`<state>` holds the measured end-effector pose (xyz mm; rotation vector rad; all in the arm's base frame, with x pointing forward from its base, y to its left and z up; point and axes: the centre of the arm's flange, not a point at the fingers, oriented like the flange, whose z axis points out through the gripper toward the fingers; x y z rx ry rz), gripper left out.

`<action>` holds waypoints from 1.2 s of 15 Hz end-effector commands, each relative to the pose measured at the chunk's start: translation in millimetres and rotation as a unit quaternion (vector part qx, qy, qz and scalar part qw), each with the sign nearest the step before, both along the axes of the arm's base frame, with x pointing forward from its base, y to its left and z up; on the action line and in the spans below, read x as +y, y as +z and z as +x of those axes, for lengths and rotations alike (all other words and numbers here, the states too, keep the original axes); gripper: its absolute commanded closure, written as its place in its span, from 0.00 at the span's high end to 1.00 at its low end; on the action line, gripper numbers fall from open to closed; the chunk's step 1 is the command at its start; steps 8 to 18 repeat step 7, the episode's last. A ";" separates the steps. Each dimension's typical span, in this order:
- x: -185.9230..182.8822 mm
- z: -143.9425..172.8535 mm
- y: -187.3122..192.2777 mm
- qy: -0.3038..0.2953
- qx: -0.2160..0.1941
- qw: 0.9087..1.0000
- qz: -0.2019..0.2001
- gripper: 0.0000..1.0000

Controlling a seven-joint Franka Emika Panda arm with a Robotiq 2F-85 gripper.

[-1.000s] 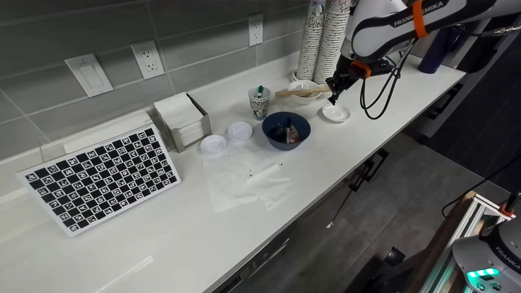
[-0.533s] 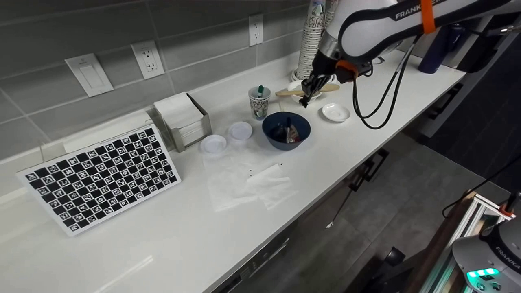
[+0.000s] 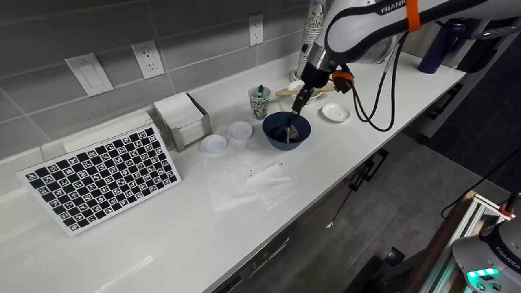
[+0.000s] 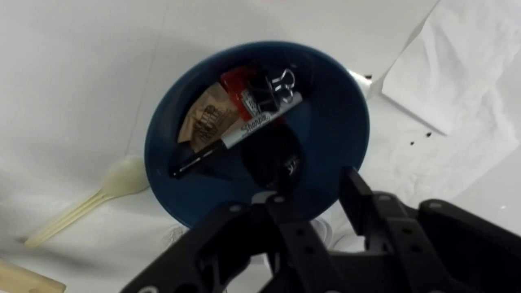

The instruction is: Pick up the black objects from the white plate and put them in the blue bowl

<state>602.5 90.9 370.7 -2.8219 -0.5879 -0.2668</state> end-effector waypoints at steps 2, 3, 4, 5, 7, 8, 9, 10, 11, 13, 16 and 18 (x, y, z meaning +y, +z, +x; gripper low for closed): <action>-88.4 -47.6 24.6 0.112 0.043 0.993 0.000 0.75; -105.1 -57.4 27.5 0.127 0.042 0.991 0.002 0.82; -123.7 -70.9 29.9 0.136 0.035 0.990 0.003 0.89; -140.1 -80.5 32.1 0.142 0.025 0.990 0.004 0.96; -131.4 -51.4 27.1 0.118 0.035 0.992 0.001 0.85; -131.4 -51.4 27.1 0.118 0.035 0.992 0.001 0.85; -131.4 -51.4 27.1 0.118 0.035 0.992 0.001 0.85; -131.4 -51.4 27.1 0.118 0.035 0.992 0.001 0.85; -131.4 -51.4 27.1 0.118 0.035 0.992 0.001 0.85; -131.4 -51.4 27.1 0.118 0.035 0.992 0.001 0.85; -131.4 -51.4 27.1 0.118 0.035 0.992 0.001 0.85; -131.4 -51.4 27.1 0.118 0.035 0.992 0.001 0.85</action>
